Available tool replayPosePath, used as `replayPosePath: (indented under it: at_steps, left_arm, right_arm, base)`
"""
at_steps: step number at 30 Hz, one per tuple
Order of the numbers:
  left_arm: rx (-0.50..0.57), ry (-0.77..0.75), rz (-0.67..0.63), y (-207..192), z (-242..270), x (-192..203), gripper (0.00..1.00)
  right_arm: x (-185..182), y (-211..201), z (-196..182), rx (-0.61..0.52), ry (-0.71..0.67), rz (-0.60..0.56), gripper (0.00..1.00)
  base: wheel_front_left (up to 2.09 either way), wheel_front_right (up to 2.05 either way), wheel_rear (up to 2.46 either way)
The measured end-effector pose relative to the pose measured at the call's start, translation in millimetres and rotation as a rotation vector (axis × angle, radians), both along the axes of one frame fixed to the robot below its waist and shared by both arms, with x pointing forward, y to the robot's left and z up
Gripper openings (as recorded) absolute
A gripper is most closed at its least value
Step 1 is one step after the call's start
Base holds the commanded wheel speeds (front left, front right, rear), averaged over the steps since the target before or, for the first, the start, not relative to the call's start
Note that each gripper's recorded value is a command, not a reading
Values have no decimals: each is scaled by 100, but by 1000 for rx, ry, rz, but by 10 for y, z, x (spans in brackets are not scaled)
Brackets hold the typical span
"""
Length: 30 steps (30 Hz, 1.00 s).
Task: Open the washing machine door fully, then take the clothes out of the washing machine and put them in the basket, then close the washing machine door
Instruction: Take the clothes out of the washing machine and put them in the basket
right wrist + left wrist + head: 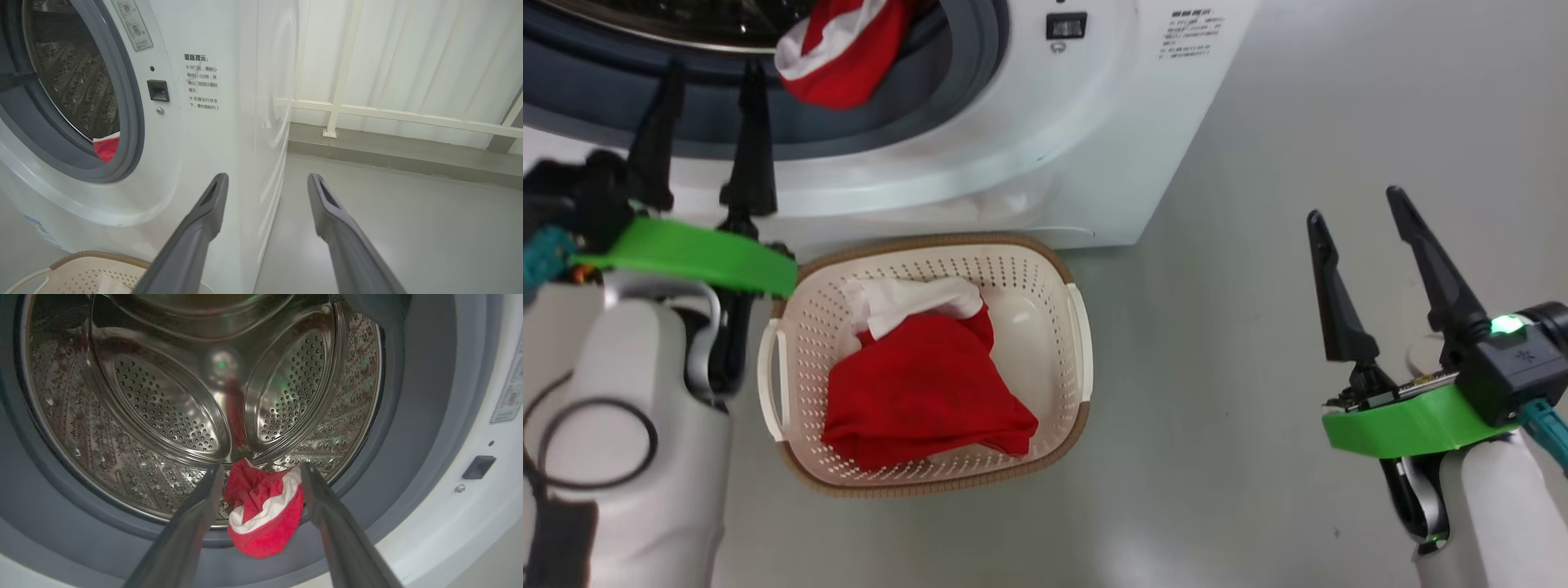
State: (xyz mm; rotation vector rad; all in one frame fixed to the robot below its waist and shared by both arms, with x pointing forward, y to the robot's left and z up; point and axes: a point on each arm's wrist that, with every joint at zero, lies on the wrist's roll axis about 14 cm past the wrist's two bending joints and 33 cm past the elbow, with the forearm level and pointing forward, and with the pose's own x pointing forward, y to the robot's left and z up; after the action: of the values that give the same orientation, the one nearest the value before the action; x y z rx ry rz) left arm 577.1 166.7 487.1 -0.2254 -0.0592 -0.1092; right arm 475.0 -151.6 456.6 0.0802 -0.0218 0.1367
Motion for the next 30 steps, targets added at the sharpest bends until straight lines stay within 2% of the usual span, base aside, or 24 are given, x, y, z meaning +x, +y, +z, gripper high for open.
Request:
replayPosePath:
  at_steps: [6, 9, 15, 18, 24, 30]
  left_arm:
    - [-5, 53, -19, -75, -213, 377, 100]
    - [-56, 79, -18, -114, -294, 566, 100]
    - [-115, 199, -111, -360, -494, 829, 100]
    - [-89, 307, -169, -445, -696, 843, 100]
    - [32, 491, -251, -500, -1059, 721, 100]
    - [105, 560, -262, -438, -1221, 657, 100]
  right_arm:
    - [167, -53, -134, -9, 8, -13, 100]
    - [208, -66, -244, -11, 28, -15, 100]
    - [240, -126, -447, -21, 69, -28, 100]
    - [250, -160, -489, -26, 77, -35, 100]
    - [231, -196, -504, -25, 85, -44, 100]
    - [213, -190, -479, -24, 83, -40, 100]
  base:
    - [0, 0, 0]
    - [0, 0, 0]
    - [0, 0, 0]
    - [0, 0, 0]
    - [0, 0, 0]
    - [0, 0, 0]
